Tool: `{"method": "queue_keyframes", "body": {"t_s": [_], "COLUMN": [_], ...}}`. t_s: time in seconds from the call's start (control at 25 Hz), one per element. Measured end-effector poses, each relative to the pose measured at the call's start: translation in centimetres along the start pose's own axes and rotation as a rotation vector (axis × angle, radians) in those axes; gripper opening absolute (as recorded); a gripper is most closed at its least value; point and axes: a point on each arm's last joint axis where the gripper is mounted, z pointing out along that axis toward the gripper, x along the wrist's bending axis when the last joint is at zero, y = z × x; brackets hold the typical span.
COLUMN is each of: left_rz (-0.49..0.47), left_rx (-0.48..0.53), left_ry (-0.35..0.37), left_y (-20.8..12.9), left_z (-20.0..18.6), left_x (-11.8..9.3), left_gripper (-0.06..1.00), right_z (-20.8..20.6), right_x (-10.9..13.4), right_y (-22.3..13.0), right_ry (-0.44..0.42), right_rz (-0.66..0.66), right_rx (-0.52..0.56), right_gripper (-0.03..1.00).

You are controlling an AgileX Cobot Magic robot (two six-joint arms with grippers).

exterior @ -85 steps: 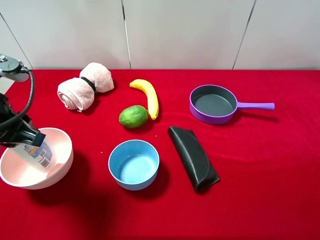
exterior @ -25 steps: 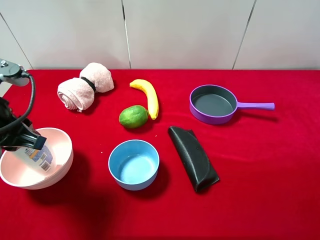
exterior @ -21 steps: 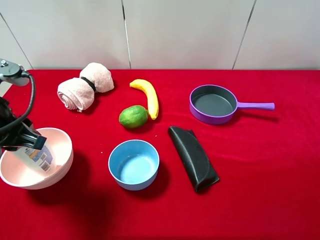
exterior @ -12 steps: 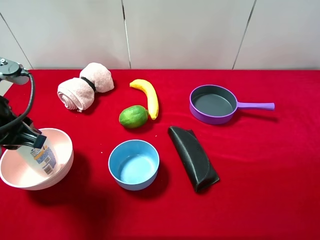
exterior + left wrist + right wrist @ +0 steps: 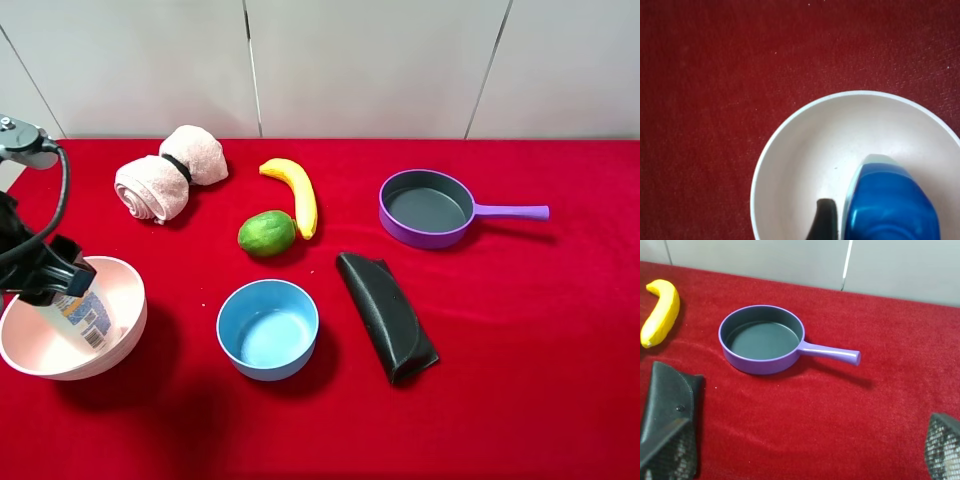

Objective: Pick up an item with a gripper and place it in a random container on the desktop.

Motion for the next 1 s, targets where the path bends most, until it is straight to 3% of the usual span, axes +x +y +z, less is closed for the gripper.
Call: {"method": "queue_keyframes", "body": {"t_s": [0.36,1.0], "left_rz": [0.000,-0.003], "left_rx": [0.000,-0.008], "left_ry": [0.000,0.000], "left_y": [0.00,0.29], "left_z": [0.00,-0.23], "left_x": [0.00,0.01], "left_gripper": [0.92,0.99], "right_z": [0.00,0.00], "right_x": [0.00,0.00], "right_y": [0.00,0.00], "right_ry": [0.000,0.000], "right_rz": [0.000,0.000], "right_rx": [0.000,0.000], "right_gripper": [0.69,0.69]}}
